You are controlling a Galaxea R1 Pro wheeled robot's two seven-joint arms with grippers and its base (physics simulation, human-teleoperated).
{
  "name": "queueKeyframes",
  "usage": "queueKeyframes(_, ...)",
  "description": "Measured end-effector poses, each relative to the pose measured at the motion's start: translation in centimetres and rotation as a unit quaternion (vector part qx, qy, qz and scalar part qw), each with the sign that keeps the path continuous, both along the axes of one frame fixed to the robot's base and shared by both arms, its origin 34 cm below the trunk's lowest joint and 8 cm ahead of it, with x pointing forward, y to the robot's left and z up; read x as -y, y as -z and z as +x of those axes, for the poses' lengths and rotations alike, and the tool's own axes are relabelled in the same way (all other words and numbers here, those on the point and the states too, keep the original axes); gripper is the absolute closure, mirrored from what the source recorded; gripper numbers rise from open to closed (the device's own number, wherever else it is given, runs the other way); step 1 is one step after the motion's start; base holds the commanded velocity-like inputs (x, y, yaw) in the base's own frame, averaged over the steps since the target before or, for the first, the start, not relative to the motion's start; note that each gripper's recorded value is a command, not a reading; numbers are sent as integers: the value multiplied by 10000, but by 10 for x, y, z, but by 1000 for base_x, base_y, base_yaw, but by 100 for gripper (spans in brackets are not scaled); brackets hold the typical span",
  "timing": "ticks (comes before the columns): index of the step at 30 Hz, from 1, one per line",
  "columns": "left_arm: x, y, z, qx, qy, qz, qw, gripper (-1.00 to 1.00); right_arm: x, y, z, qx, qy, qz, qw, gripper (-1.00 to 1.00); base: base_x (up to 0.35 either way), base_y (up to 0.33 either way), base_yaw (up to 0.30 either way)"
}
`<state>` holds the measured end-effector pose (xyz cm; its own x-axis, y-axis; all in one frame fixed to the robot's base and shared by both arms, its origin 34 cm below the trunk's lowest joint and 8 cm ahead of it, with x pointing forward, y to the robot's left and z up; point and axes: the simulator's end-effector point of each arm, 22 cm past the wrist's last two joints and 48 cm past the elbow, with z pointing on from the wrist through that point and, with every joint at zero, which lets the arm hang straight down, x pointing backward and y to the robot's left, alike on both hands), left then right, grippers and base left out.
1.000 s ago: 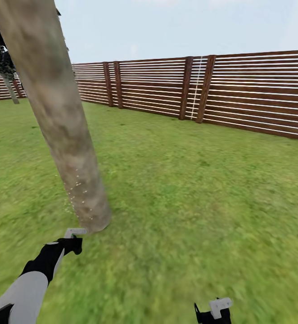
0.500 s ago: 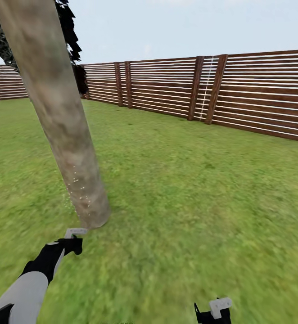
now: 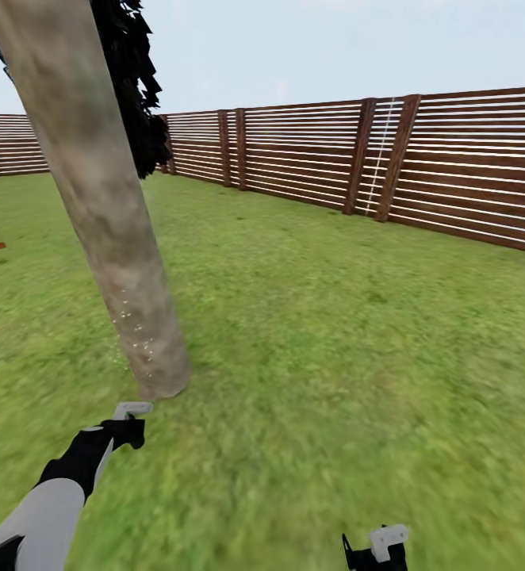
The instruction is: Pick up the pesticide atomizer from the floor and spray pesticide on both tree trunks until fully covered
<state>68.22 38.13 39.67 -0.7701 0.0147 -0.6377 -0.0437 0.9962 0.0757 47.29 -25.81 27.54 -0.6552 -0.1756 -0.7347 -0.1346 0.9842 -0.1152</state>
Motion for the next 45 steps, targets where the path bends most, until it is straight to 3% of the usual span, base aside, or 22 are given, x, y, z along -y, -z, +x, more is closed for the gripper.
queueKeyframes(3, -6, 0, -1, -12, -52, 38, 10000, 100, 0, 0, 0, 0, 0, 0, 10000, -100, 189, -233, 125)
queueKeyframes(6, -29, -1, -6, -84, -362, 350, 9987, 100, 0, 0, 0, -3, 3, 1, 10000, -100, 239, -191, 255)
queueKeyframes(9, -35, 7, -19, -429, -558, 406, 9967, 100, 0, 0, 0, 0, 1, 0, 10000, -100, 268, -172, 277)
queueKeyframes(15, -29, 11, -22, -525, -531, 392, 9964, 100, 0, 0, 0, -4, 1, 1, 10000, -100, 278, -143, 113)
queueKeyframes(28, -30, 9, -20, -476, -582, 370, 9965, 100, 1, 0, 0, 1, 13, -3, 10000, -100, 20, -250, 7)
queueKeyframes(39, -29, 9, -20, -476, -575, 371, 9965, 100, 0, 0, 0, 0, 6, 1, 10000, -100, 122, -272, 251)
queueKeyframes(45, -29, 9, -20, -470, -576, 374, 9965, 100, 0, 0, 0, 0, 6, 1, 10000, -100, 163, -257, 39)
